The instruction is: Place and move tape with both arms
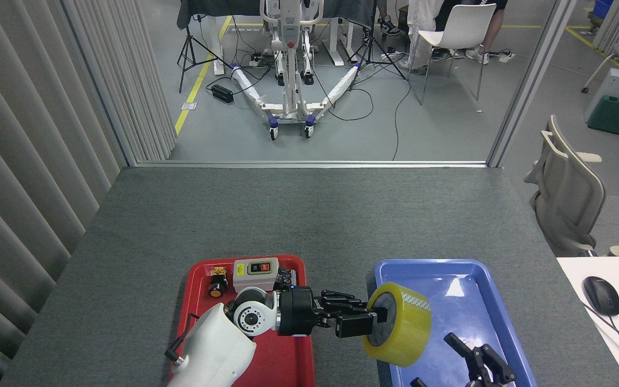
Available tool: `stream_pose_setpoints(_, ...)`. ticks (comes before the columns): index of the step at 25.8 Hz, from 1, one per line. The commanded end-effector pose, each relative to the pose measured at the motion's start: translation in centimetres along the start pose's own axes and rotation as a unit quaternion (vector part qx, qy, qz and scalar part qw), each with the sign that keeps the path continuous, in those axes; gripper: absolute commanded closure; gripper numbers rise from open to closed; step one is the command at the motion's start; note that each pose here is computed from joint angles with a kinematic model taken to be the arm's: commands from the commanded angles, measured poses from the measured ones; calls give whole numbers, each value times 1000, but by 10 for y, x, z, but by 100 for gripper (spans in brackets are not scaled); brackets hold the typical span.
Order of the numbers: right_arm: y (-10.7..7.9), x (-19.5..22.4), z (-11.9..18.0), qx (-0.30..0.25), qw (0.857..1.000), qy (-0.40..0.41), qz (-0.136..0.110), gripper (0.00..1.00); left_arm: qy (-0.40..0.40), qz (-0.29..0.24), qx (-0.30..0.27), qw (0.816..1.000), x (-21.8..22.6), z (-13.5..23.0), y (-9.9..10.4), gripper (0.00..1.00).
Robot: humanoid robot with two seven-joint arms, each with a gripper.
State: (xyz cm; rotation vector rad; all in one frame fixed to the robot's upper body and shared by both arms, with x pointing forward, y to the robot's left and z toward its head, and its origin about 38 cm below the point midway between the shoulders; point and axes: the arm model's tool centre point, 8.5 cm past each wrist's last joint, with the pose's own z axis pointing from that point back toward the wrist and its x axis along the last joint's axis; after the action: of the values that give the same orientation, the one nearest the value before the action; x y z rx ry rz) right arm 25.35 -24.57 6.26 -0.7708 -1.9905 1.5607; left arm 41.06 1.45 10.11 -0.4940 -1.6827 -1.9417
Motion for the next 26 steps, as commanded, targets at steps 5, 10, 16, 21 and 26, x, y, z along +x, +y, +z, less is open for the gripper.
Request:
stream_pose_setpoints(5,14,32,-21,5,999,-34,-22,11,-1,-2,-17,1000,7,-18,-14,100)
stream_pose_setpoints(10,16,35,-17,11,999,-38,-23,64,2,-3,-19,1000,6,-17,-14,100)
stream_pose_setpoints(16,18,29,3,25,999,-10,-22,88,11,1,-19,1000,0,-10,-16,58)
stream_pose_setpoints(21,17,23,17,33,999,11,-18,94,25,8,21,999,-8,7,-5,16)
stream_pose_setpoints(26,13,19,27,35,999,26,-12,100,117,67,176,975,-26,28,27,0)
